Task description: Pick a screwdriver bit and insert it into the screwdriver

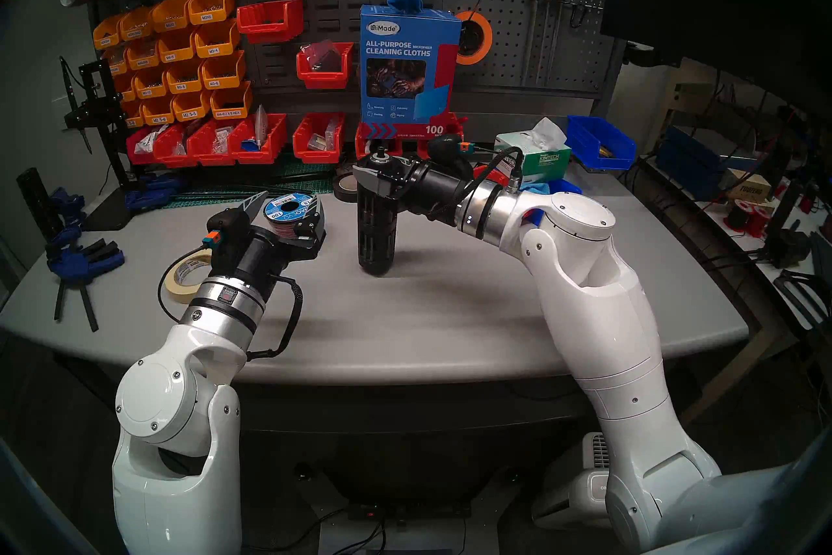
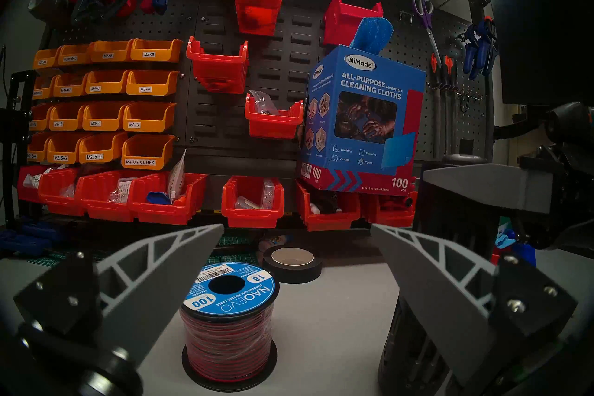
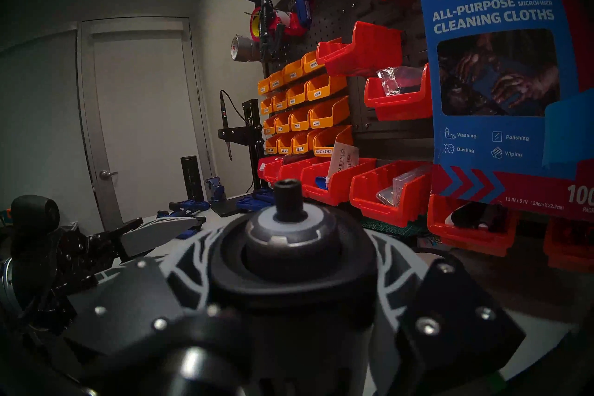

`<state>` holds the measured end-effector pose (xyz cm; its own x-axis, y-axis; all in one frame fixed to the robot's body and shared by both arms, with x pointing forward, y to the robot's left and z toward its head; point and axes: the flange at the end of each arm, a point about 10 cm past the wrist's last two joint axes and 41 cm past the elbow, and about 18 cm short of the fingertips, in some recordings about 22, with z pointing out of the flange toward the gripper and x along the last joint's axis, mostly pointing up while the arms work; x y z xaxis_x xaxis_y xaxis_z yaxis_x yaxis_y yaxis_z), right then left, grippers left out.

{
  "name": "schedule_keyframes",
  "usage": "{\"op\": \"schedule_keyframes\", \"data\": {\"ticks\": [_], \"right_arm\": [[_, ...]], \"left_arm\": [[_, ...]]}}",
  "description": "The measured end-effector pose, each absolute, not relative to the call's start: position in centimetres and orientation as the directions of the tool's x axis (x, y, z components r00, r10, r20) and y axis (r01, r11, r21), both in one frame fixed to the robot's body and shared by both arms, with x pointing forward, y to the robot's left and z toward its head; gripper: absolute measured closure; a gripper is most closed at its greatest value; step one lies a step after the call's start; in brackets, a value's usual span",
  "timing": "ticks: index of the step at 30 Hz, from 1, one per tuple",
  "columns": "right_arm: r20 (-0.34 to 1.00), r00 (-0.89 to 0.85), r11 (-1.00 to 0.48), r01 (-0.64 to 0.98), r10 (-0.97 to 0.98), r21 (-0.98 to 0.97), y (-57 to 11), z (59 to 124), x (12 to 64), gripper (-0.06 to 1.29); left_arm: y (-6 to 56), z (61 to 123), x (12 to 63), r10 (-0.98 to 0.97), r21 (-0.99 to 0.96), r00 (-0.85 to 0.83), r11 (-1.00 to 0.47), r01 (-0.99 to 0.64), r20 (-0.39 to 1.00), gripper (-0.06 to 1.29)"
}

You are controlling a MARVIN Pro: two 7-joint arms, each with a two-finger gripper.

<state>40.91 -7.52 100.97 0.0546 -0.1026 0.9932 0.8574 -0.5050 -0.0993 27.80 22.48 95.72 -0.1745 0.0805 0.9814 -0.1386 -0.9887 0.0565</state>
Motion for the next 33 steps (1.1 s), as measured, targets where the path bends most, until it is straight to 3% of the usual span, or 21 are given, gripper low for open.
{"op": "schedule_keyframes", "data": {"ticks": [19,33], "right_arm": [[0.997,0.052,-0.61,0.789,-0.062,-0.079,-7.4,100.7,37.8,0.65],[0.996,0.043,-0.524,0.848,-0.084,-0.081,-8.9,100.1,37.5,0.65]], "left_arm": [[22.4,95.7,27.8,0.081,0.057,-0.175,-0.989,-0.138,0.981,-0.03],[22.4,95.7,27.8,0.081,0.057,-0.175,-0.989,-0.137,0.981,-0.03]]}}
